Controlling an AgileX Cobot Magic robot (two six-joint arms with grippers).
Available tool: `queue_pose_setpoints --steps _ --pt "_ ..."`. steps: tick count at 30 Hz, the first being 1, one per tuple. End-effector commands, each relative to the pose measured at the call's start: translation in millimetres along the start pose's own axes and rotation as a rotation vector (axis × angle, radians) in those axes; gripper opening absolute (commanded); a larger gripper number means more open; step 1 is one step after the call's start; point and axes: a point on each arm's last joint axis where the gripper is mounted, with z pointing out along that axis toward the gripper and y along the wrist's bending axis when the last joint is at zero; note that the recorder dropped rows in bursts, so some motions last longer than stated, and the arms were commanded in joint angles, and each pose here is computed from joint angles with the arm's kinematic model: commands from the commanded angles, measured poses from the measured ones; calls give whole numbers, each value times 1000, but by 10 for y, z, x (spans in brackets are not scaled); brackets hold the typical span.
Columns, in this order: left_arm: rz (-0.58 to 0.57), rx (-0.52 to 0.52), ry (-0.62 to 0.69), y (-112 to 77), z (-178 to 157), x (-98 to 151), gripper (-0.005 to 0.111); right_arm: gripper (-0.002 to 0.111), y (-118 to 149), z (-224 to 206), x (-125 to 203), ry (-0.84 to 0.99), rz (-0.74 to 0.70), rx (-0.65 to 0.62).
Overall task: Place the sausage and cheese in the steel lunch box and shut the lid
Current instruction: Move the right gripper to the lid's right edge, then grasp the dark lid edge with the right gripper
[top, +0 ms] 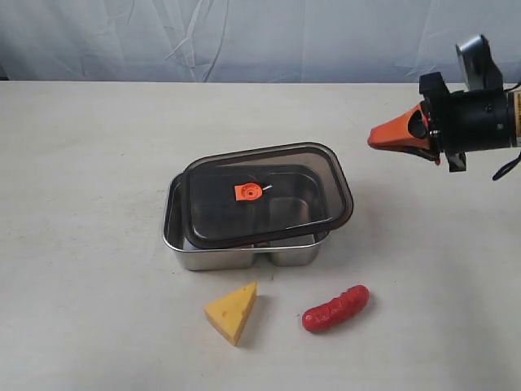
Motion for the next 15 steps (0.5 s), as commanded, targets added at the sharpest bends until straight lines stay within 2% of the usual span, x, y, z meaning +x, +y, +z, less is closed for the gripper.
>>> queue_pose_setpoints --steps 1,3,4,15 --pt "5 -2 -10 3 -2 -5 0 38 -214 95 40 20 78 21" --pt "5 -2 -10 3 -2 -5 0 53 -277 128 57 31 98 20" --pt "5 -2 -10 3 -2 -5 0 56 -305 157 70 40 108 20" --pt "5 -2 -10 3 -2 -5 0 53 -288 657 308 197 111 7"
